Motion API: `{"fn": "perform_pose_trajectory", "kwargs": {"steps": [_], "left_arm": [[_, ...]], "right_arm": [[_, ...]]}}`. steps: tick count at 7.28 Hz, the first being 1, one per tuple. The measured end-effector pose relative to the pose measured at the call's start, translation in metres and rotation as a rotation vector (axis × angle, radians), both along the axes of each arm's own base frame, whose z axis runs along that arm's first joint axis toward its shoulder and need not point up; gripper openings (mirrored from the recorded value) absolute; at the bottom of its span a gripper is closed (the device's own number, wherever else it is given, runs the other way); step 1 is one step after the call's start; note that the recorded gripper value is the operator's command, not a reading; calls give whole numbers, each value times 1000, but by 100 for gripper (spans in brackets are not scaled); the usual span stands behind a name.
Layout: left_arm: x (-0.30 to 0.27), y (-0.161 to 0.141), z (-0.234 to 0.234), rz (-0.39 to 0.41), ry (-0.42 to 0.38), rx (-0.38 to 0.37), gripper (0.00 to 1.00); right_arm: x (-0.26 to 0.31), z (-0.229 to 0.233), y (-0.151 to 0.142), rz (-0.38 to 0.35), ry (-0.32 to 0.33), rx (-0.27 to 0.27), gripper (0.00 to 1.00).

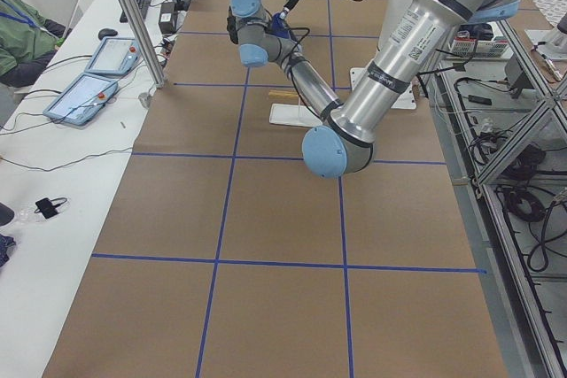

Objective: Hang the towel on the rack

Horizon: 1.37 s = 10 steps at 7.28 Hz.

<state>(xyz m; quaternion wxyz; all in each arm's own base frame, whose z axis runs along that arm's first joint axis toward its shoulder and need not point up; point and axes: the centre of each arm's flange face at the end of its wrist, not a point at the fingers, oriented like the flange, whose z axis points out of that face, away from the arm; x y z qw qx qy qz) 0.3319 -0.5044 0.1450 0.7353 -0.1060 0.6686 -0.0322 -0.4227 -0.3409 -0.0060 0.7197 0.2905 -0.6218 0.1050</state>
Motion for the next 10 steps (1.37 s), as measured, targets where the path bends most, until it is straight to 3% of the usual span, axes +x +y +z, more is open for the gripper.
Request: {"fn": "perform_pose_trajectory", "kwargs": {"steps": [4, 6, 8, 10], "left_arm": [[-6, 4, -5, -9, 7, -12, 0], [-11, 4, -6, -16, 10, -11, 0], [-17, 6, -4, -18, 11, -9, 0], [-26, 18, 6, -17, 11, -4, 0]], "right_arm": [[1, 18, 25, -67, -20, -56, 100], [6, 44, 29, -120, 19, -84, 100], [14, 73, 4, -151, 169, -143, 100], [18, 108, -44, -170, 340, -201, 100]]}}
